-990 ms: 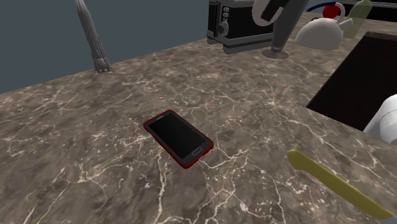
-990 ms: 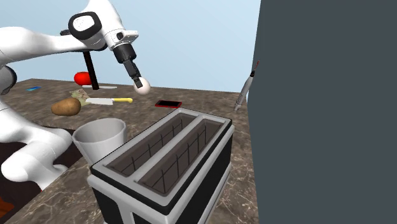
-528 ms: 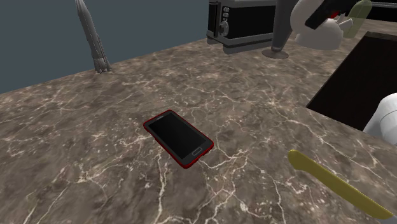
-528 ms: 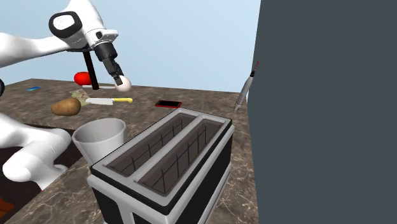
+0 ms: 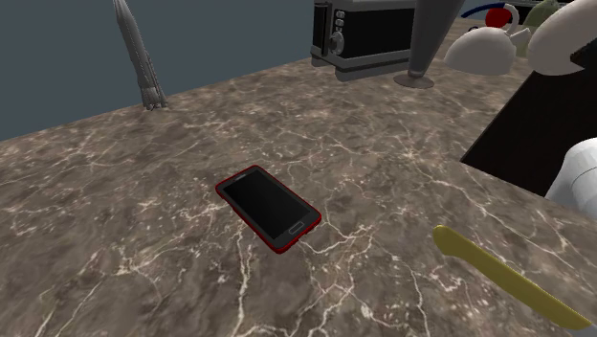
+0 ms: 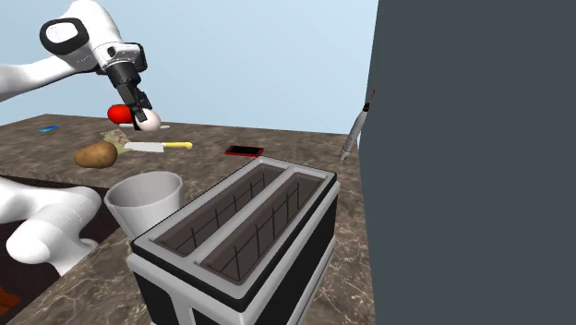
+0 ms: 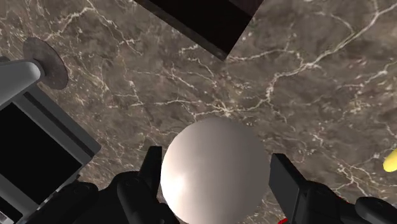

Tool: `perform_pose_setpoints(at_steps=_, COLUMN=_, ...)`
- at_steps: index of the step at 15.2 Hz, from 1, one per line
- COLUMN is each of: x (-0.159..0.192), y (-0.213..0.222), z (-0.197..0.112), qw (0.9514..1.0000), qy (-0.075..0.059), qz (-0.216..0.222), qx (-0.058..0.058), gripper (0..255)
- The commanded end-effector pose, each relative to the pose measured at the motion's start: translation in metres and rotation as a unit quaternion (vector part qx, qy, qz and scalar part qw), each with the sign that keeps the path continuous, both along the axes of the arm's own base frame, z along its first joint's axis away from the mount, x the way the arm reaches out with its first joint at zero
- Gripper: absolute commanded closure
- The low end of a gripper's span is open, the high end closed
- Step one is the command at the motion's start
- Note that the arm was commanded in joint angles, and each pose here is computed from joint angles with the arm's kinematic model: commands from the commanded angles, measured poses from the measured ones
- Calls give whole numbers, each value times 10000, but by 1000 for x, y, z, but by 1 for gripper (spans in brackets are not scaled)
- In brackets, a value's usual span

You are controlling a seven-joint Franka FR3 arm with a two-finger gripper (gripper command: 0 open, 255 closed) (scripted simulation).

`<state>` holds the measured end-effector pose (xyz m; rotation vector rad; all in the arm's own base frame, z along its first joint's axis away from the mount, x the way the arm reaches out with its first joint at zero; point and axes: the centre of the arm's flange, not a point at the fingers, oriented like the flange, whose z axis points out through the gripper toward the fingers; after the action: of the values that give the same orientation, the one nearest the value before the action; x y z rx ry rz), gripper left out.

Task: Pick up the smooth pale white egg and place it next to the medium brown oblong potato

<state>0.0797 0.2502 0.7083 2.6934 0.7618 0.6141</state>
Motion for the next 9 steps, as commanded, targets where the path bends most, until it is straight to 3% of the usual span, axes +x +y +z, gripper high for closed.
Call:
perform_pose_setpoints(at_steps=1, x=-31, y=-1, z=2, qw=10000, qy=4, qz=-3, qx=-3, gripper=255)
perform_pose_setpoints(at_steps=9, x=-136, y=0, z=2, qw=10000, qy=4, qz=-3, qx=-3, gripper=255)
